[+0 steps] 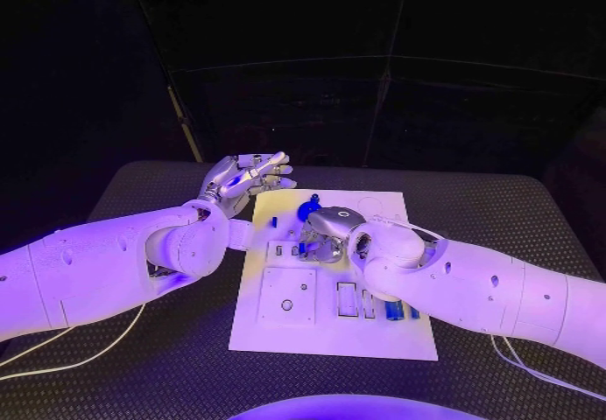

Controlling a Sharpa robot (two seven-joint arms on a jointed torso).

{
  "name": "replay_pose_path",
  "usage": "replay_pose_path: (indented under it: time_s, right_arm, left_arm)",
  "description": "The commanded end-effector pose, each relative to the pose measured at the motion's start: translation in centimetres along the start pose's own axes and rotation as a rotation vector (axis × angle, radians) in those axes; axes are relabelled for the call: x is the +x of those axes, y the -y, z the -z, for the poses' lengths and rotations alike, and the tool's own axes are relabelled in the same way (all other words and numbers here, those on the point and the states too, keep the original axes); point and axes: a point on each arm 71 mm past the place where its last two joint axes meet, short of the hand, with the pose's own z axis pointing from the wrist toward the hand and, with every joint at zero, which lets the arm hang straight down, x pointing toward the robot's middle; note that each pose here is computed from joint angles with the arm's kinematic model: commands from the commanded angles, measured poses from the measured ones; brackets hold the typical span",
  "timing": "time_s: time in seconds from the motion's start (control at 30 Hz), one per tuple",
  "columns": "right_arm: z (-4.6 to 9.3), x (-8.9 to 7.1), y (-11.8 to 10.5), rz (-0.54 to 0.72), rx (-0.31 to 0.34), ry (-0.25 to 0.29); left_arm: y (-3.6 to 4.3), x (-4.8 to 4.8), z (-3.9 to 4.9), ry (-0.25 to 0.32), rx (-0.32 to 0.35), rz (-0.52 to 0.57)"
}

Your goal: Assemble the parts on the task board

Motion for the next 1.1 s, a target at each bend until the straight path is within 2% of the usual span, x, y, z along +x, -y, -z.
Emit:
replay_pose_path:
  time_s: [0.03,1.1]
  right_arm:
    - [0.11,0.72,0.29,0.016,0.025,-0.044]
    - [0.0,0.54,0.26,0.014,0.036,-0.014]
  left_arm:
    - [0.08,0.16,-0.05,-0.017,-0.001,0.003]
    - [0.02,0.15,-0.04,-0.02,-0.01,0.004]
